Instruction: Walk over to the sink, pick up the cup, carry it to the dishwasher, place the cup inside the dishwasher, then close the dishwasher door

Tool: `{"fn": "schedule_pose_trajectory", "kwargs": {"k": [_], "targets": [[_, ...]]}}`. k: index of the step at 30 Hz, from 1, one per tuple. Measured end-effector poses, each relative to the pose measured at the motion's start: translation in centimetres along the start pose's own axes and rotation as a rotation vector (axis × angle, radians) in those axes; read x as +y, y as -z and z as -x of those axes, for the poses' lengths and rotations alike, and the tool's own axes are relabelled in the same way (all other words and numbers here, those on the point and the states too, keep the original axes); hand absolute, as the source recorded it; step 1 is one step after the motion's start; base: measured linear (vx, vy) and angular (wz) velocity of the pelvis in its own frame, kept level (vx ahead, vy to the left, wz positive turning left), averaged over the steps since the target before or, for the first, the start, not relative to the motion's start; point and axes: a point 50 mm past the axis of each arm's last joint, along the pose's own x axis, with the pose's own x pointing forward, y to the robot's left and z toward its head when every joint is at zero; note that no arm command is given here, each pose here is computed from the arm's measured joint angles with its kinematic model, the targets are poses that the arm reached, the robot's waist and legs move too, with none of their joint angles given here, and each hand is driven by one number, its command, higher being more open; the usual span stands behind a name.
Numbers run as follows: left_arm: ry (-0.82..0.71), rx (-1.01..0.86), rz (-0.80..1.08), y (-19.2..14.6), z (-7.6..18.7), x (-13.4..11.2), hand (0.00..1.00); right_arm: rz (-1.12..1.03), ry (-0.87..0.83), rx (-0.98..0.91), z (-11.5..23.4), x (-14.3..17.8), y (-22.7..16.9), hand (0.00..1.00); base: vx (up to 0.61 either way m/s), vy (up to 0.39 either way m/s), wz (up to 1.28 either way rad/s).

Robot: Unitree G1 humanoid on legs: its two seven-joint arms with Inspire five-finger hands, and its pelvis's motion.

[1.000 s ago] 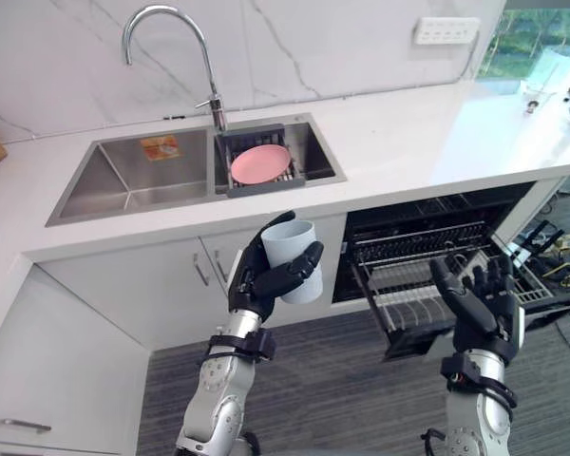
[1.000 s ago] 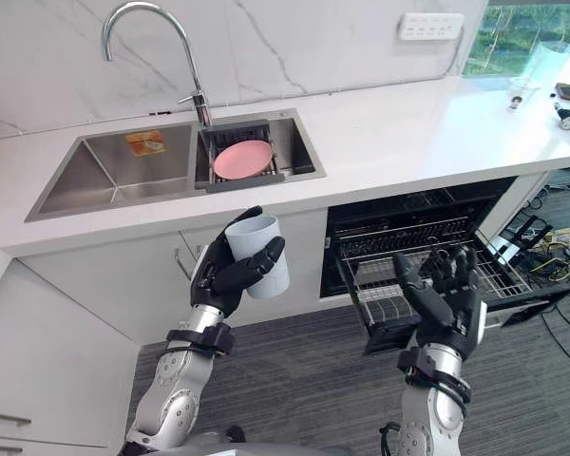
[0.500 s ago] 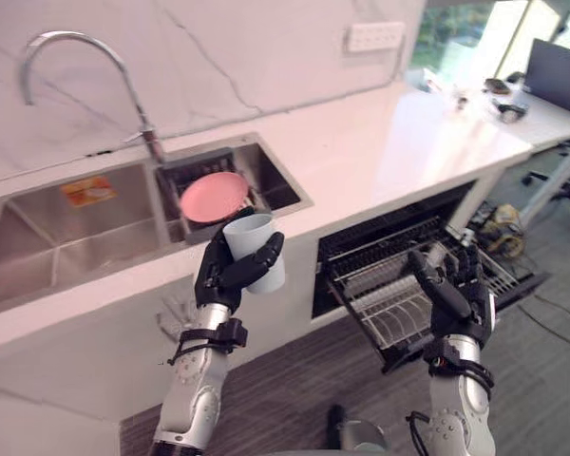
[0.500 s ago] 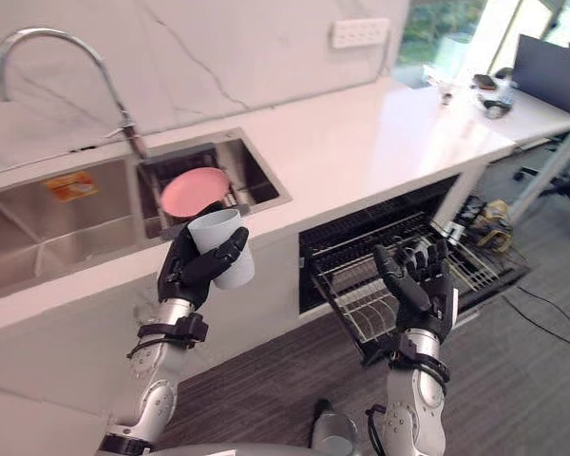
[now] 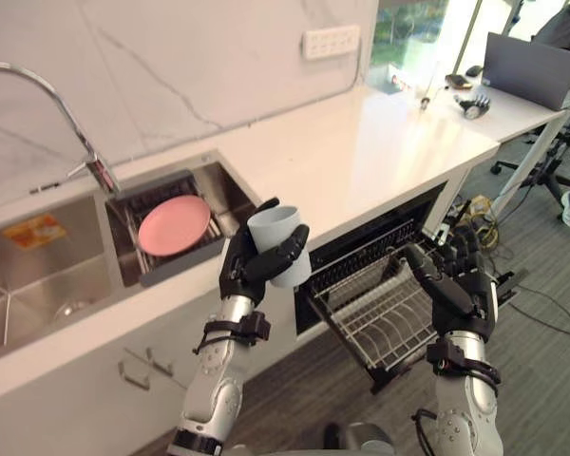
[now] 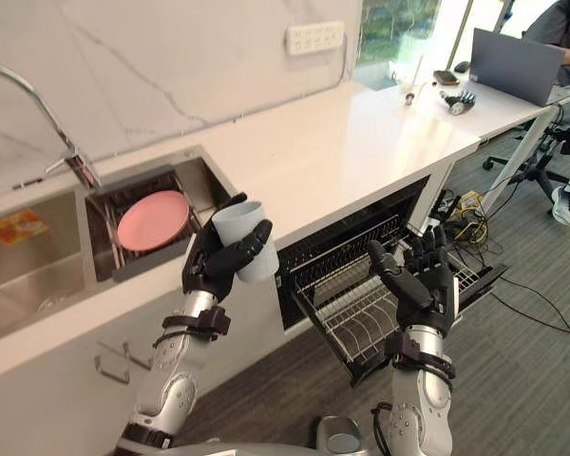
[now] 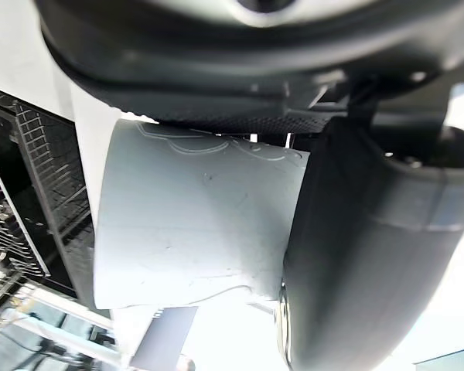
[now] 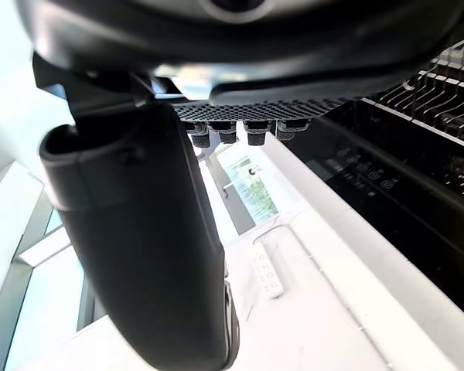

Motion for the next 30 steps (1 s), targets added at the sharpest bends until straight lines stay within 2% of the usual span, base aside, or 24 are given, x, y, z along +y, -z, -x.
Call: {"fn": "schedule_pose_trajectory", "kwargs": {"k": [4, 6, 8, 13, 21, 25, 28, 30], "targets": [[-0.015, -0.013, -0.004, 0.1, 0.4, 0.3, 0.0, -0.013, -0.098, -0.012, -1.0, 1.7, -0.1, 1.0, 0.26, 0.109, -1.16], [-0.02, -0.059, -0.017, -0.7, -0.1, -0.1, 0.0, 0.009, -0.189, 0.007, -1.2, 2.7, 0.0, 1.0, 0.25, 0.177, -1.04], [-0.018, -0.077, -0.036, -1.2, -0.6, -0.2, 0.0, 0.004, -0.205, 0.037, -1.1, 2.9, 0.4, 1.0, 0.29, 0.145, -0.57], [-0.011, -0.124, -0.049, -2.2, -1.5, -0.6, 0.0, -0.02, -0.247, 0.044, -1.2, 2.9, 0.3, 1.0, 0.22, 0.078, -0.03], [-0.029, -0.186, -0.086, -3.0, -1.8, -0.7, 0.0, -0.194, -0.474, 0.104, -1.3, 5.1, 0.7, 1.0, 0.08, -0.027, 0.09], [0.011, -0.267, -0.221, -3.8, -2.1, -1.4, 0.0, -0.239, -0.569, 0.167, -1.0, 6.2, 1.4, 1.0, 0.0, -0.022, 0.08], [0.042, -0.311, -0.319, -4.3, -2.4, -1.8, 0.0, -0.271, -0.579, 0.17, -1.0, 6.4, 1.4, 1.0, -0.03, 0.0, -0.01], [0.069, -0.355, -0.45, -4.7, -2.7, -2.0, 0.0, -0.314, -0.563, 0.157, -1.2, 6.3, 1.1, 1.0, -0.06, 0.015, -0.07]]}}
